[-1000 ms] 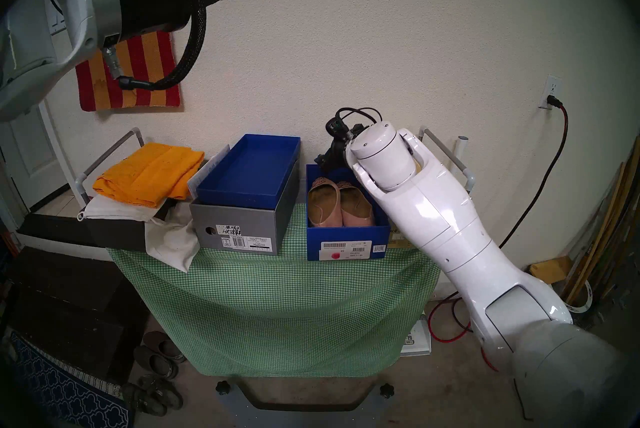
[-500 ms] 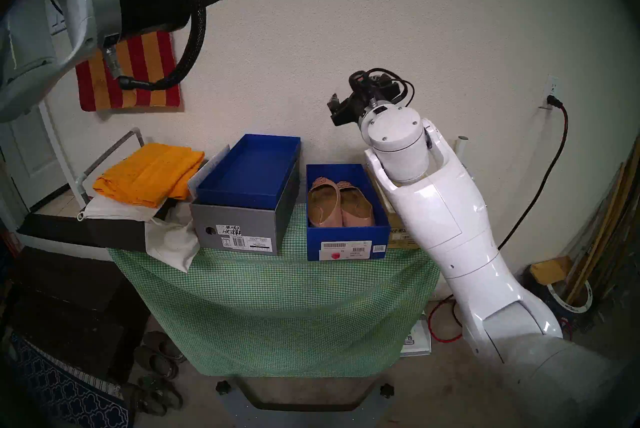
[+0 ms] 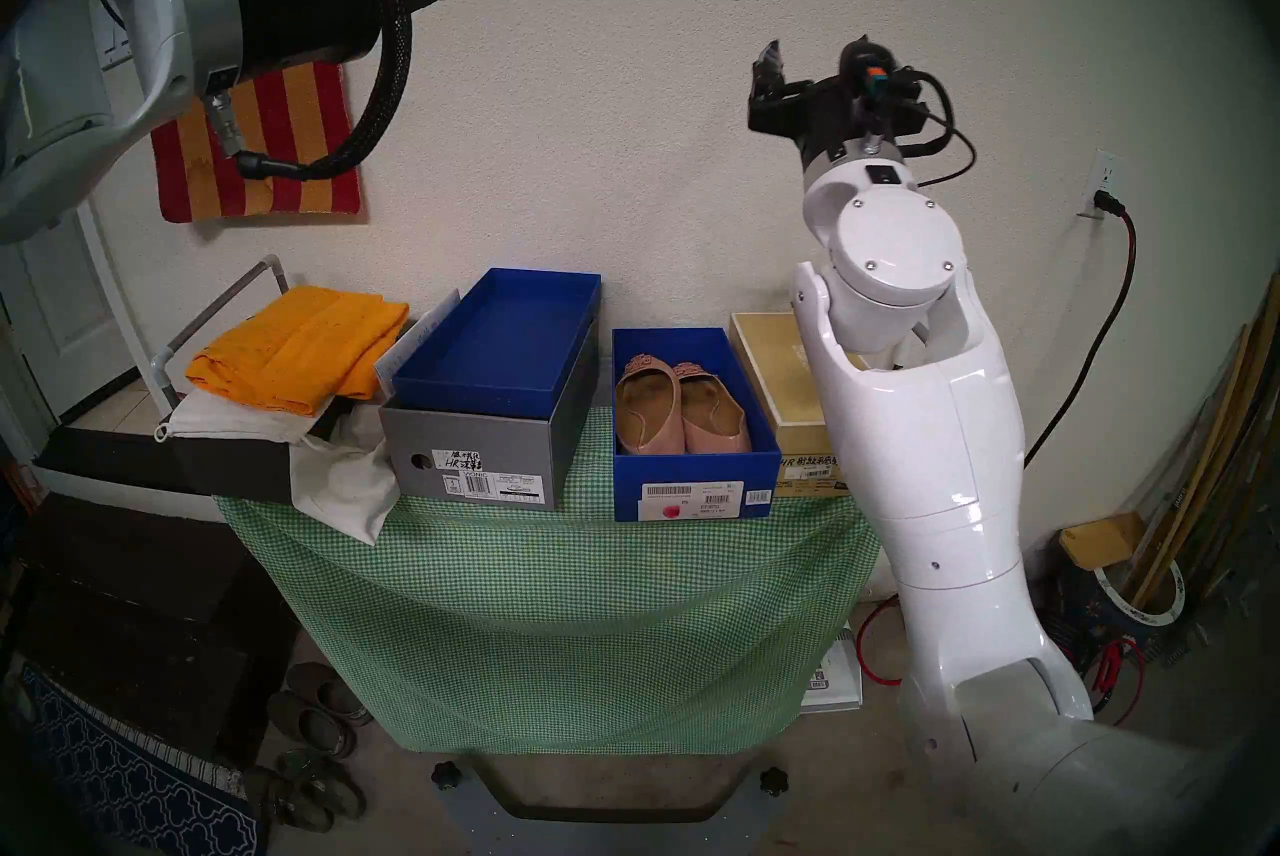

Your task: Put shoes into shoe box

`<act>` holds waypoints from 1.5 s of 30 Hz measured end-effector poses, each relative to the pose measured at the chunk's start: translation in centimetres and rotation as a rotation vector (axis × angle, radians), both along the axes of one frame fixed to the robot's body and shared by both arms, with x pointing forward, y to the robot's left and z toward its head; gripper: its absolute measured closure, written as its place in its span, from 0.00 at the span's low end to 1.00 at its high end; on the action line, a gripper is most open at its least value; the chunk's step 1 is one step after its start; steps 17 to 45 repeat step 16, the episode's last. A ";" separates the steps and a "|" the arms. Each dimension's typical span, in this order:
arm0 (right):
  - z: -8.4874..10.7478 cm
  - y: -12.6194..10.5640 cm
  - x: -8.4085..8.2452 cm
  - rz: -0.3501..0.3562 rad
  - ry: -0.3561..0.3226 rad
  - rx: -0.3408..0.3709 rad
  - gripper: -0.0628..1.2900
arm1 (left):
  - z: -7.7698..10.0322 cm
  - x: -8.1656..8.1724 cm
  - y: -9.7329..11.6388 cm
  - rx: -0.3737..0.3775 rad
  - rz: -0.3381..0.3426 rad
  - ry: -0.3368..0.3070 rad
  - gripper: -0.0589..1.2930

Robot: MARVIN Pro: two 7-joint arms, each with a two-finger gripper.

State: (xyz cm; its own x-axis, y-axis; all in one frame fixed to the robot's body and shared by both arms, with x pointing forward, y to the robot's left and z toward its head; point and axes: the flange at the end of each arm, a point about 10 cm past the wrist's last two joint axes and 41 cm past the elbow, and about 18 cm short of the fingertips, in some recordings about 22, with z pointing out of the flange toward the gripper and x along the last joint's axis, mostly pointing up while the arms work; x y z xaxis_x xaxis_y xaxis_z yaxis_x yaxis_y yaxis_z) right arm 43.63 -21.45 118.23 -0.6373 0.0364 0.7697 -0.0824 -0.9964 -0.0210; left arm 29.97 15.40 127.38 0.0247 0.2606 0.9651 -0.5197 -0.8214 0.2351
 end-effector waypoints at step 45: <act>-1.1 -3.6 -4.6 0.083 -0.224 0.203 0.05 | 0.0 0.0 0.0 -0.001 -0.004 -0.001 0.02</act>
